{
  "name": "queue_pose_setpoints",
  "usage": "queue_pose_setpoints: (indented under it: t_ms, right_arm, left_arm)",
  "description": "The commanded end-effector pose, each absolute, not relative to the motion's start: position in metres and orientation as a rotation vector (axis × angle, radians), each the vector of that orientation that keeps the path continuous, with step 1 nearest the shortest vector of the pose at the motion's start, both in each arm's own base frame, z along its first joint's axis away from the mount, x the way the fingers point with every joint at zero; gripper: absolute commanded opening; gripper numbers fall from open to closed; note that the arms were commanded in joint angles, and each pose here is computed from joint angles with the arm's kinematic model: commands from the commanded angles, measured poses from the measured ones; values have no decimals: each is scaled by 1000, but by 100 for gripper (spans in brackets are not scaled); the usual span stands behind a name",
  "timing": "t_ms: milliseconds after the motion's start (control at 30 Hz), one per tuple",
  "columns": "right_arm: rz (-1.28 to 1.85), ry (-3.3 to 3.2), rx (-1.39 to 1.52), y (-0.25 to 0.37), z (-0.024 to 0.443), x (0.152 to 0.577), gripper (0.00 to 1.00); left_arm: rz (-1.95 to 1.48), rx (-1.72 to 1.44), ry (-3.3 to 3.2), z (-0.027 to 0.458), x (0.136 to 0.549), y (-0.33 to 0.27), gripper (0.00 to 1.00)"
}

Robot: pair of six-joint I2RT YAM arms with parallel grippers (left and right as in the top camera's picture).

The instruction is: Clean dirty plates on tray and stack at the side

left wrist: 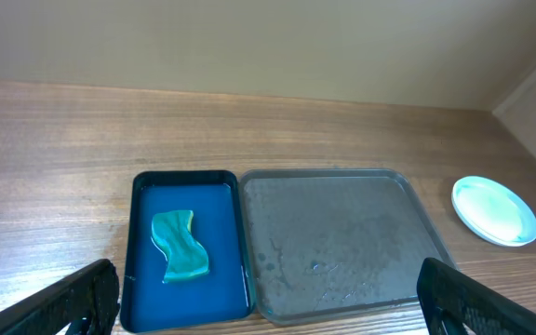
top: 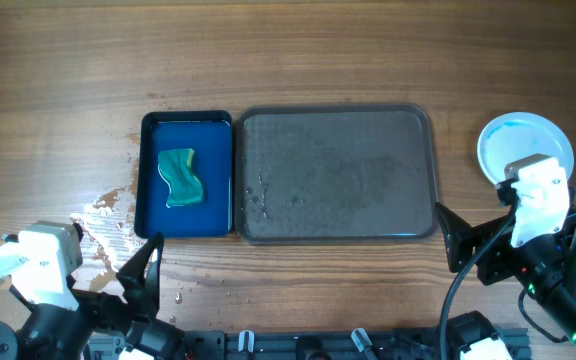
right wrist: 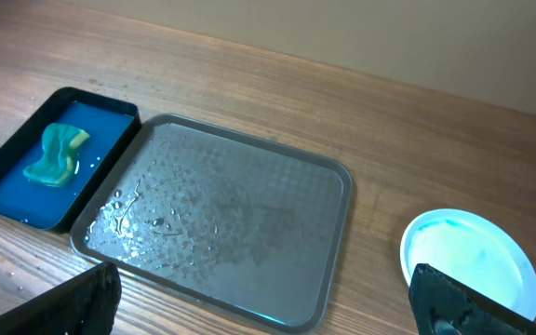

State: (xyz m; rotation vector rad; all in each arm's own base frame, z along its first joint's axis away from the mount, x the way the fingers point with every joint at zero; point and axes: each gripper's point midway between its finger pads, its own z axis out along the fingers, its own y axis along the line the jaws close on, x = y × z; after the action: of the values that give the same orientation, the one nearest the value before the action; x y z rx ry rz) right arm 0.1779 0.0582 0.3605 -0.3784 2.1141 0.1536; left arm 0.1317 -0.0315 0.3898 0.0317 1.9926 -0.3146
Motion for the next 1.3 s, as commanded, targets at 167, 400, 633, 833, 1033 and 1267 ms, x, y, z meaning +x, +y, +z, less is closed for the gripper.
queue_pose_setpoints:
  t_ms: [167, 400, 633, 833, 1033, 1267]
  right_arm:
    - [141, 2110, -367, 56, 362, 178, 100]
    - [141, 2110, -367, 56, 362, 178, 100]
    - [141, 2110, -367, 56, 362, 178, 100]
    - [141, 2110, -367, 56, 362, 178, 100]
    - [141, 2110, -367, 56, 362, 178, 100]
    - [141, 2110, -367, 56, 362, 178, 100]
  left_arm:
    - [-312, 18, 1993, 390, 131, -30, 100]
    - [-293, 27, 2059, 375, 125, -28, 100]
    - [-348, -18, 1863, 419, 144, -33, 100]
    - [-365, -88, 1637, 456, 178, -33, 100]
    - [-434, -15, 1466, 430, 198, -47, 100]
    - [-458, 34, 1347, 369, 195, -52, 100]
